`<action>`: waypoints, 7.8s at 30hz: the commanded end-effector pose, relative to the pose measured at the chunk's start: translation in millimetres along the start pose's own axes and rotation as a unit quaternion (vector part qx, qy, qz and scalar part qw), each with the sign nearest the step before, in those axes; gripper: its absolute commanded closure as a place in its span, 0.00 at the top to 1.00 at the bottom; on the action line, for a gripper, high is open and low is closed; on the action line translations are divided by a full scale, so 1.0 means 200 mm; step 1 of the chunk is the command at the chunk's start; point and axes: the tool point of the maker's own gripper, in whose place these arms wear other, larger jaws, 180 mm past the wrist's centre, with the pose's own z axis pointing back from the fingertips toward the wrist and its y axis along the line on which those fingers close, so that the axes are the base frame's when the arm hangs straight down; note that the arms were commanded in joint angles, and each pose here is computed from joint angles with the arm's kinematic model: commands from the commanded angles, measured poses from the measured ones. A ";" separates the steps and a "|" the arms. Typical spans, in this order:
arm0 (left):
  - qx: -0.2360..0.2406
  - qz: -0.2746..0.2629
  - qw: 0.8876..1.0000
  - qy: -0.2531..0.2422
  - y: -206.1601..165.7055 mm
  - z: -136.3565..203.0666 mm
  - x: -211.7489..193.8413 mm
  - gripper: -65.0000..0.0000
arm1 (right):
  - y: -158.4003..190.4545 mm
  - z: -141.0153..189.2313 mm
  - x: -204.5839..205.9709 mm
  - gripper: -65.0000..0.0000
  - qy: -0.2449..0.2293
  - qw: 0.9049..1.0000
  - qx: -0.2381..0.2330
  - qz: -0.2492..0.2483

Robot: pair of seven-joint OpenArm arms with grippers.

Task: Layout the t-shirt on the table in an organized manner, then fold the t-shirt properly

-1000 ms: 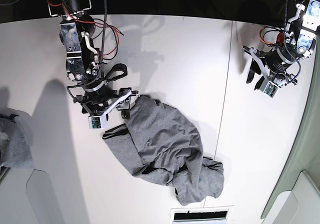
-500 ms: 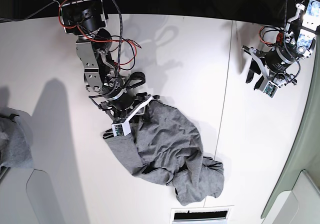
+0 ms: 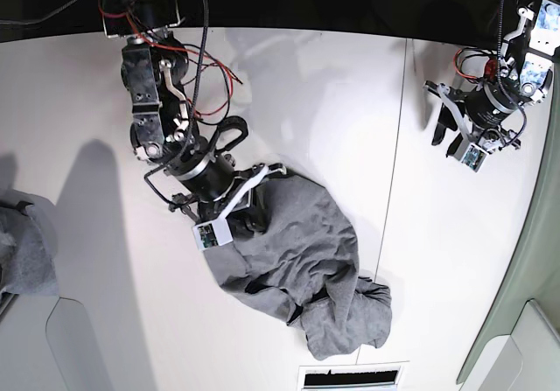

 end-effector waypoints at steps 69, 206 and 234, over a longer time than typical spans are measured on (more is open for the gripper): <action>-0.203 0.107 0.957 -0.180 -1.08 -0.18 0.87 0.00 | 0.37 0.63 0.50 0.00 -0.164 0.975 0.076 0.125; -0.308 0.169 0.928 -0.124 -0.33 0.29 0.57 0.50 | -0.93 0.95 -0.38 0.05 -0.013 0.974 -0.186 -0.131; -0.170 0.077 0.976 -0.109 -0.32 -0.44 0.75 0.45 | -0.33 0.45 -0.26 0.49 0.015 0.996 -0.049 -0.072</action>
